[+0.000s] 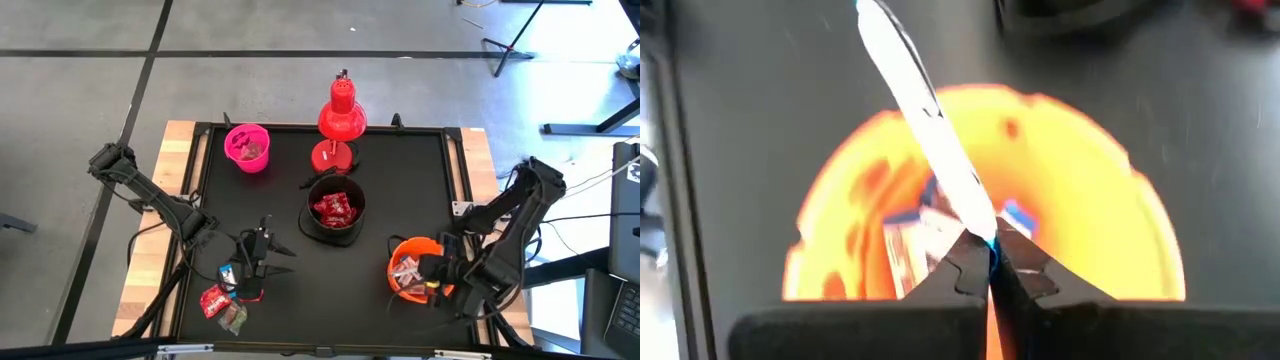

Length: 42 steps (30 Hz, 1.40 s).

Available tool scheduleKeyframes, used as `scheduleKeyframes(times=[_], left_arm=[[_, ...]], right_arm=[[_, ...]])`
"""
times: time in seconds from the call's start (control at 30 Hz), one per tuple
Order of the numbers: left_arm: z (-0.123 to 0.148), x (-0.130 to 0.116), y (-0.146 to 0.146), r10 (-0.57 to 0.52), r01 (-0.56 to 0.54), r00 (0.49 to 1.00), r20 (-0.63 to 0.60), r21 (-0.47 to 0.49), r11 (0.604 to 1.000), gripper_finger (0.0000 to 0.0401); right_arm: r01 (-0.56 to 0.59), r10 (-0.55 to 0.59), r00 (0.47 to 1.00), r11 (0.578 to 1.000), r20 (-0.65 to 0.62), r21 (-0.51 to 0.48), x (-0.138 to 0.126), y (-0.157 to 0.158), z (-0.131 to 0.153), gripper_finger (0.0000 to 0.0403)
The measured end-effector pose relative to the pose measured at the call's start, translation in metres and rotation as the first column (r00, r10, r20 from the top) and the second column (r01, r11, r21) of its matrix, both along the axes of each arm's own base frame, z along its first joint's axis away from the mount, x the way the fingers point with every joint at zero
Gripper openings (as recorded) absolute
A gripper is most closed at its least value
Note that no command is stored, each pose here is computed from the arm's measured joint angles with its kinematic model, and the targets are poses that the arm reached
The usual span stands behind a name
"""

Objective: Organize candy in baskets
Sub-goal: Put the white chocolate into the orange bucket, then put the red candy into the black bucket

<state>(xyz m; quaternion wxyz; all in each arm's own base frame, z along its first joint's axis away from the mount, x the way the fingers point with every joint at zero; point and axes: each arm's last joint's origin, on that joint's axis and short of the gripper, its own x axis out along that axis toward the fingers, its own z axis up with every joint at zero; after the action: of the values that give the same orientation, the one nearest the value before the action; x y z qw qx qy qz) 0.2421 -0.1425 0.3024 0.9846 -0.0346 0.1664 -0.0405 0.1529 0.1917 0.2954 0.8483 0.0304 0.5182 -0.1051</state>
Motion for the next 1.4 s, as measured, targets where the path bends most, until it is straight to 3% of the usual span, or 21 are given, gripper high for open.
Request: scheduleKeyframes(times=[0.23,0.63,0.8,0.9,1.07,1.17,1.27,1.4], left_arm=[[0.000,0.000,0.000,-0.001,0.001,1.000,0.000,0.001,1.000,0.0158],[0.001,0.000,0.000,-0.010,0.010,1.000,-0.002,0.001,1.000,0.0158],[0.044,-0.007,0.004,-0.026,0.026,0.999,-0.021,-0.024,0.999,0.0158],[0.059,-0.014,0.008,0.032,-0.034,0.990,-0.135,-0.012,0.999,0.0158],[0.050,-0.016,0.007,0.098,-0.124,0.925,-0.366,-0.048,0.991,0.0158],[0.024,-0.017,-0.003,0.054,-0.118,0.830,-0.555,-0.081,0.990,0.0158],[-0.002,-0.019,-0.014,0.030,-0.108,0.715,-0.699,-0.068,0.992,0.0158],[-0.025,-0.016,-0.034,0.029,-0.090,0.648,-0.761,-0.039,0.995,0.0158]], right_arm=[[0.071,-0.068,0.990,0.997,-0.126,0.020,-0.007,-0.003,-0.018,0.0022],[0.101,-0.099,0.987,0.995,-0.128,0.008,-0.007,-0.007,-0.015,0.0176],[0.119,-0.117,0.993,0.990,-0.032,0.080,0.006,-0.005,0.004,0.0194],[0.063,-0.074,0.994,0.991,0.086,0.120,0.020,-0.002,0.017,0.0191],[-0.101,0.058,0.936,0.989,0.347,0.108,0.044,0.010,0.035,0.0185],[-0.201,0.149,0.884,0.977,0.443,0.072,0.055,0.019,0.040,0.0184],[-0.242,0.204,0.833,0.970,0.515,0.006,0.065,0.027,0.043,0.0184],[-0.222,0.205,0.783,0.974,0.587,-0.044,0.076,0.037,0.041,0.0184]])
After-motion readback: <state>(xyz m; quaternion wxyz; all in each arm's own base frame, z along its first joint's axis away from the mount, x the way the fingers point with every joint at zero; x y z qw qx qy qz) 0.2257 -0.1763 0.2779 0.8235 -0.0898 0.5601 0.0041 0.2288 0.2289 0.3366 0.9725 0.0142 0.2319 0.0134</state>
